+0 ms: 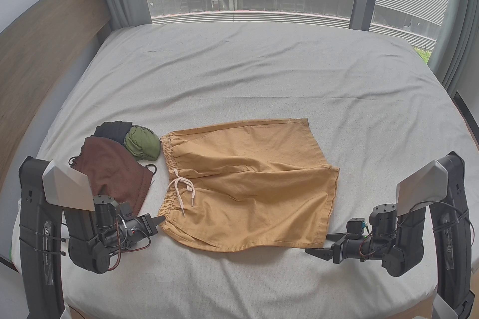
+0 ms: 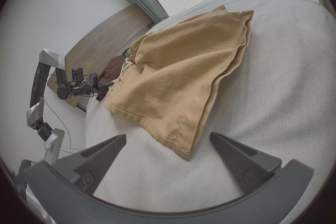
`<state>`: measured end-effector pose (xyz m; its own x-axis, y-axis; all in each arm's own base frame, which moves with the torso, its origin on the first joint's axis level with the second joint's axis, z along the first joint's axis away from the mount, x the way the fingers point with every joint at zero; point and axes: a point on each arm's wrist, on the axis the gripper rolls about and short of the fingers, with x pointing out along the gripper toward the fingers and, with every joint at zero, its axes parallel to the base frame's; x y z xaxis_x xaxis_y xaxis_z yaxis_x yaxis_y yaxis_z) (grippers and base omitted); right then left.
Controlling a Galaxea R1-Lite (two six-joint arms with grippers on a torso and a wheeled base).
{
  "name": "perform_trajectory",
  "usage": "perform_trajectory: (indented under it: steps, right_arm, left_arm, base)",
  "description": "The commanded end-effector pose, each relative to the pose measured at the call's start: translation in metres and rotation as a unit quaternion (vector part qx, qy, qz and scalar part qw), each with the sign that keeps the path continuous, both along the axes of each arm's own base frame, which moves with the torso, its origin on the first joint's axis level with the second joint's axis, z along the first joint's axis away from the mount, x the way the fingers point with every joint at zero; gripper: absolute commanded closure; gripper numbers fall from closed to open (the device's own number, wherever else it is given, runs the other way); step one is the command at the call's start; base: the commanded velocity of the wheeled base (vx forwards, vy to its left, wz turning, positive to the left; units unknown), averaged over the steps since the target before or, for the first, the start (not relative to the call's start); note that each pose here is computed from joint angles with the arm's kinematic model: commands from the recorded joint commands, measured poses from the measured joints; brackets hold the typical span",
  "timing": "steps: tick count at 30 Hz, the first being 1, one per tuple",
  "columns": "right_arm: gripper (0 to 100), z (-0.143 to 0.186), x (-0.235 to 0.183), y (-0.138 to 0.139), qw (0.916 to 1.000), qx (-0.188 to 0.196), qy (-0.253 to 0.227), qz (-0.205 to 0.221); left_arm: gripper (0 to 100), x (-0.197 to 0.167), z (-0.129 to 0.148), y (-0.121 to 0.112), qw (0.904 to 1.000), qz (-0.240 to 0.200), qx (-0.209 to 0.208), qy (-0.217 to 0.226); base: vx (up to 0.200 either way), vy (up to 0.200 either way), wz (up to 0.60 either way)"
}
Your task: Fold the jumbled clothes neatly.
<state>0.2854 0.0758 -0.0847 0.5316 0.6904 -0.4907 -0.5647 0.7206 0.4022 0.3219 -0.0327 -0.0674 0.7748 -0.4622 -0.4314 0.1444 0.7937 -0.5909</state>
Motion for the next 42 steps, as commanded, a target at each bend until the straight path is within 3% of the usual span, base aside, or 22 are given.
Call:
perform_trajectory:
  steps: [1,5,6,29,34,42]
  right_arm:
    - [0,-0.007,-0.001,0.001,0.9999,-0.002,0.011,0.002]
    - [0,-0.006,-0.001,0.002,1.0000,-0.002,0.009,0.003]
    - [100,-0.006,-0.001,0.002,0.9999,-0.001,0.010,0.003]
    - [100,0.000,-0.005,-0.004,0.9999,-0.002,0.012,-0.004]
    - [100,0.021,-0.018,-0.006,0.9999,-0.003,0.009,-0.004]
    - [100,0.030,-0.051,-0.024,0.9983,-0.018,0.052,-0.018]
  left_arm:
    - [100,0.001,0.000,0.000,1.0000,0.001,0.000,-0.002]
    - [100,0.001,0.000,0.000,1.0000,0.001,0.000,-0.002]
    - [100,0.001,0.000,0.000,1.0000,0.001,0.000,-0.002]
    - [100,-0.004,0.002,-0.002,1.0000,-0.003,0.000,0.004]
    - [100,-0.019,0.022,-0.007,0.9998,-0.017,-0.002,0.004]
    - [100,-0.059,0.041,-0.011,0.9985,-0.041,0.002,0.035]
  base:
    - [0.000,0.000,0.00]
    - [0.000,0.000,0.00]
    - [0.000,0.000,0.00]
    - [0.000,0.000,0.00]
    - [0.000,0.000,0.00]
    - [0.000,0.000,0.00]
